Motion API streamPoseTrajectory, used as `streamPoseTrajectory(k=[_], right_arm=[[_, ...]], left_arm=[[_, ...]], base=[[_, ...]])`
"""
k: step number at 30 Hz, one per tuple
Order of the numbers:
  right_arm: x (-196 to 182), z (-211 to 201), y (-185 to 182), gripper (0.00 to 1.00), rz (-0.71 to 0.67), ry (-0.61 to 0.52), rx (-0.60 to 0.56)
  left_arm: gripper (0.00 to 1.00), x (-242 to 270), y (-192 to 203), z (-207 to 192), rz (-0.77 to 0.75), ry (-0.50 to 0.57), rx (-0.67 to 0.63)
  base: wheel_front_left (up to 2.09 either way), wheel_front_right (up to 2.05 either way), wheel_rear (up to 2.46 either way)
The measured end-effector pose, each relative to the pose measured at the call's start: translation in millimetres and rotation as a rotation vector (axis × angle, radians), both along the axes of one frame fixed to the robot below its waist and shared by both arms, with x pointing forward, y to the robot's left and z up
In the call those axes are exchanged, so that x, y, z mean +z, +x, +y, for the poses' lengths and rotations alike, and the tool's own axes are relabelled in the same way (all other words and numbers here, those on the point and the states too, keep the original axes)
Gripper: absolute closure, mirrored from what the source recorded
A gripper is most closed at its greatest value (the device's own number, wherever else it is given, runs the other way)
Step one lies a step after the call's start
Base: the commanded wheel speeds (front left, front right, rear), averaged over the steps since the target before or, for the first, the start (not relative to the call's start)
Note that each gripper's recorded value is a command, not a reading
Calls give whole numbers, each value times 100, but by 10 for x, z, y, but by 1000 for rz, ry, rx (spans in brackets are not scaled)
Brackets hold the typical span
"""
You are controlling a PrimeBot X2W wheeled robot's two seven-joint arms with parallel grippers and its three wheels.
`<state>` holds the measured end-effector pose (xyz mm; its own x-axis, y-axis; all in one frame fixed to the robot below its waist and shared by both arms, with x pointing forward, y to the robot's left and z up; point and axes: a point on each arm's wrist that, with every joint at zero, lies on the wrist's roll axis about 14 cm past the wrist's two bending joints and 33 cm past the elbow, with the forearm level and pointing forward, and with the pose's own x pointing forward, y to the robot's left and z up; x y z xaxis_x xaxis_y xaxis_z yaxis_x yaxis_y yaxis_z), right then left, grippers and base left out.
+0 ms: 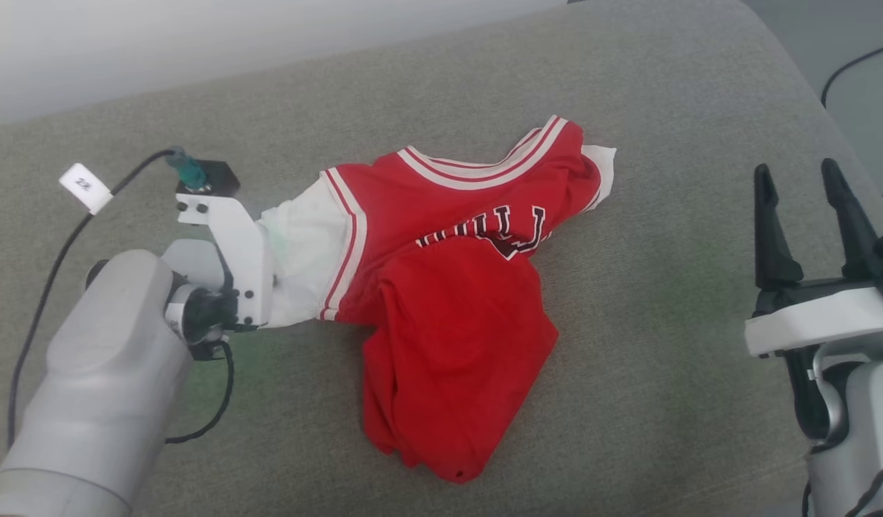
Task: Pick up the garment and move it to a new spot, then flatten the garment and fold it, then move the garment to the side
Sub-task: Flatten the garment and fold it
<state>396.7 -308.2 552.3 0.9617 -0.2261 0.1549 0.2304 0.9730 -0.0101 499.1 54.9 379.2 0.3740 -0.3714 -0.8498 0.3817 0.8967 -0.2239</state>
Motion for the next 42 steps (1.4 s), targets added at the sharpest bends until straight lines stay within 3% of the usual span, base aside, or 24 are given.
streamPoseTrajectory(k=[7, 14, 24, 33, 35, 36, 42], right_arm=[[36, -34, 39, 0, -9, -4, -5], [-22, -3, 55, 0, 11, 12, 2], [-16, 167, 110, 0, 27, 24, 53], [-80, 295, 139, 0, 62, 40, 92], [-92, 314, 149, 0, 68, 39, 99], [-92, 328, 155, 0, 69, 40, 104], [-85, 369, 182, 0, 73, 33, 122]], left_arm=[[100, 34, 34, 97, -36, -15, 26], [100, 119, 55, 653, -127, 35, 113], [100, 148, -245, 1363, -164, 107, 260], [100, 87, -476, 1581, -144, 113, 327], [26, 98, -483, 1564, -147, 100, 327], [0, 115, -476, 1554, -153, 97, 326], [0, 310, -371, 1488, -181, 84, 311]], base=[[0, 0, 0], [0, 0, 0], [0, 0, 0], [0, 0, 0], [0, 0, 0], [0, 0, 0], [0, 0, 0]])
